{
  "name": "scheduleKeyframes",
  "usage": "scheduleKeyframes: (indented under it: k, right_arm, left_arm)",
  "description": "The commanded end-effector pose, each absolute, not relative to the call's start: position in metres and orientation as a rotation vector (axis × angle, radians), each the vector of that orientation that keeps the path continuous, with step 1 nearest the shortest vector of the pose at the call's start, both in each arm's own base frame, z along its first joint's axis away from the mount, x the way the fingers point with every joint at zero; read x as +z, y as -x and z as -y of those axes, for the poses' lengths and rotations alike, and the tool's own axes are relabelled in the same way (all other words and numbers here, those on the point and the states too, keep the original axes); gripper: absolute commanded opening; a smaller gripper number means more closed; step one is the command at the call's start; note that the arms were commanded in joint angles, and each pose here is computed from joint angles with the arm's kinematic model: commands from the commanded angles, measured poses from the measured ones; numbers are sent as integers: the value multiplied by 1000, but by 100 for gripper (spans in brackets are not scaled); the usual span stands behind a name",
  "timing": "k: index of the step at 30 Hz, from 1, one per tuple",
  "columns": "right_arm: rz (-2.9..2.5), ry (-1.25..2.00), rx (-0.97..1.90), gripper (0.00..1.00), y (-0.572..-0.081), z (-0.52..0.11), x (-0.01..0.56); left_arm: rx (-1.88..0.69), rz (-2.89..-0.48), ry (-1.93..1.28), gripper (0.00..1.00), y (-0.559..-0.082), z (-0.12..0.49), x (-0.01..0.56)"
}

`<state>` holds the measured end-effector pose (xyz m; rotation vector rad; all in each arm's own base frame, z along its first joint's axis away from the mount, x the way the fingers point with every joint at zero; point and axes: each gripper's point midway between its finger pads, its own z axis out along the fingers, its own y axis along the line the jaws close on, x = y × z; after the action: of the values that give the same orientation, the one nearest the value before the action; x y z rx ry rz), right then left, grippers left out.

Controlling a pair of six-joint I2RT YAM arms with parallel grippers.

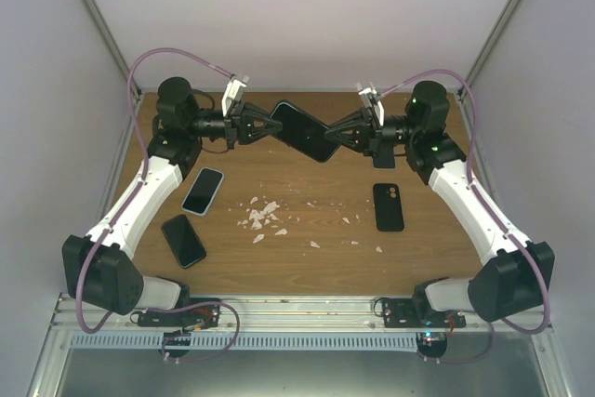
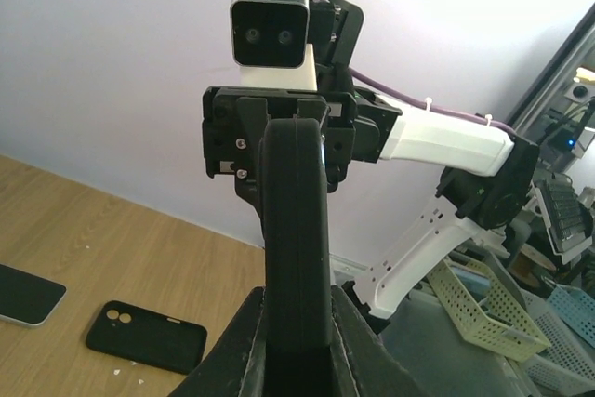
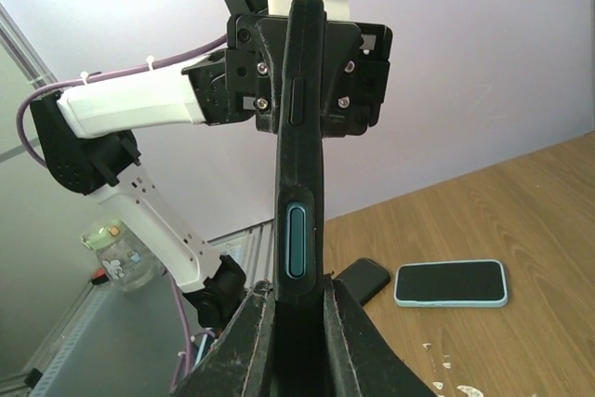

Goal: Take the phone out of the phone case
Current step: Adjust the phone.

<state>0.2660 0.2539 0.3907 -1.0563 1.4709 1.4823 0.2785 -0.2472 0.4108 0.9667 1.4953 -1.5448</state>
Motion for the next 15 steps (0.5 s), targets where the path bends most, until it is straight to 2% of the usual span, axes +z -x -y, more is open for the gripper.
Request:
scheduleKeyframes:
  k: [1, 4, 11, 15]
  right_arm:
    - [-1379, 1137, 1460, 2, -246, -252, 403]
    - [-1385, 1159, 1464, 11, -240, -251, 399]
    - [-1389, 1209, 1419, 55, -232, -241, 388]
    - [-1425, 1233, 1371, 63, -230, -235, 373]
  left_arm:
    - [-1579, -1439, -1071, 0, -260, 249, 417]
    - [-1585, -1444, -1094, 0, -257, 248, 414]
    - [-1621, -1465, -1140, 0, -246, 243, 410]
    - [-1644, -1488, -1133, 0, -245, 237, 405]
